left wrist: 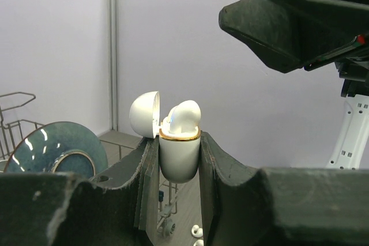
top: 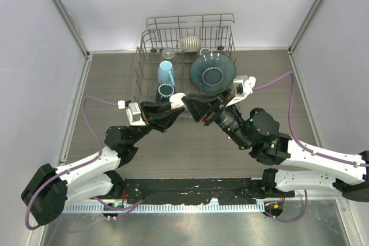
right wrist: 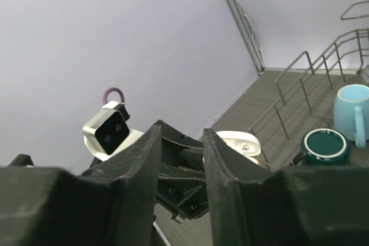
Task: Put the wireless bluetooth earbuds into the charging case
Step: Place the earbud in the charging case, then close the charging case, then place the charging case at the center of the board.
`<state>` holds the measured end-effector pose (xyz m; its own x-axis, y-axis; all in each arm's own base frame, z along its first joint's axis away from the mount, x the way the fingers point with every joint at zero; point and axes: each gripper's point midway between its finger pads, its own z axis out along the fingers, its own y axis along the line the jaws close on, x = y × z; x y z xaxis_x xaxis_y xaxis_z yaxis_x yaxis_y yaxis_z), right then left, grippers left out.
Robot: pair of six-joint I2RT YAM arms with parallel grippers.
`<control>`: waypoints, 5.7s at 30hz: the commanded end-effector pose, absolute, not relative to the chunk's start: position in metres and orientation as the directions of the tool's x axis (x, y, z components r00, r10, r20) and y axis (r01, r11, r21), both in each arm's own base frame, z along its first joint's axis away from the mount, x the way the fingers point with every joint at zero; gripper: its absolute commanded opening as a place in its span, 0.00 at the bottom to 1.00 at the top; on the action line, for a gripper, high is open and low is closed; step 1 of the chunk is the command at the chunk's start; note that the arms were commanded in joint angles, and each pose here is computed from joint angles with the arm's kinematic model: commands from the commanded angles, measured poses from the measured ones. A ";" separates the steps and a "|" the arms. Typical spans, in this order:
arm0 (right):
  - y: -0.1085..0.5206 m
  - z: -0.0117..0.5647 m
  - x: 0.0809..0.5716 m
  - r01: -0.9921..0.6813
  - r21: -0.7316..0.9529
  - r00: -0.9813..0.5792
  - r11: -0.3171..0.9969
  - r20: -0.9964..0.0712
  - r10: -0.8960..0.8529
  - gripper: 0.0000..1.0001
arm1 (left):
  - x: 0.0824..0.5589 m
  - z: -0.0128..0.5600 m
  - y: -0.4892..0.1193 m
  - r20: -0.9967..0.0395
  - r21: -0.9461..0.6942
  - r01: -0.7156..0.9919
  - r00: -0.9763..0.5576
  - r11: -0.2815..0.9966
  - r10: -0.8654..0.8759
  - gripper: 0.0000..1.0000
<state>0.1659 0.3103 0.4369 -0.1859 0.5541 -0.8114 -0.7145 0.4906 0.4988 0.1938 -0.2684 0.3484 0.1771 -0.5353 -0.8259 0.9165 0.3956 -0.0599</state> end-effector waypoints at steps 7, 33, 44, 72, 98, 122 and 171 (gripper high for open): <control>0.330 0.426 0.170 -0.702 0.443 -0.225 0.558 -0.881 0.417 0.02 | 0.186 0.370 -0.263 -0.782 -0.021 0.922 0.226 0.387 -0.581 0.00; 0.327 0.413 0.176 -0.676 0.447 -0.229 0.585 -0.883 0.410 0.01 | 0.181 0.375 -0.267 -0.783 -0.002 0.933 0.222 0.359 -0.581 0.00; 0.291 0.434 0.192 -0.553 0.496 -0.191 0.670 -0.858 0.477 0.23 | 0.176 0.368 -0.272 -0.803 0.008 0.943 0.204 0.332 -0.560 0.00; 0.300 0.371 0.231 -0.490 0.569 -0.459 0.660 -0.812 0.360 0.38 | 0.154 0.354 -0.301 -0.897 0.091 0.985 0.144 0.144 -0.418 0.00; 0.220 0.334 0.239 -0.260 0.575 -0.320 0.776 -0.809 0.493 0.35 | 0.179 0.309 -0.305 -0.934 -0.141 0.964 -0.055 0.225 -0.352 0.00; 0.199 0.314 0.245 -0.129 0.571 -0.301 0.810 -0.801 0.517 0.36 | 0.189 0.075 -0.298 -0.516 -0.787 0.318 -0.809 0.529 -0.281 0.00; 0.167 0.309 0.239 -0.045 0.570 -0.255 0.820 -0.800 0.542 0.40 | 0.202 0.038 -0.285 -0.474 -0.757 0.165 -0.805 0.633 -0.356 0.36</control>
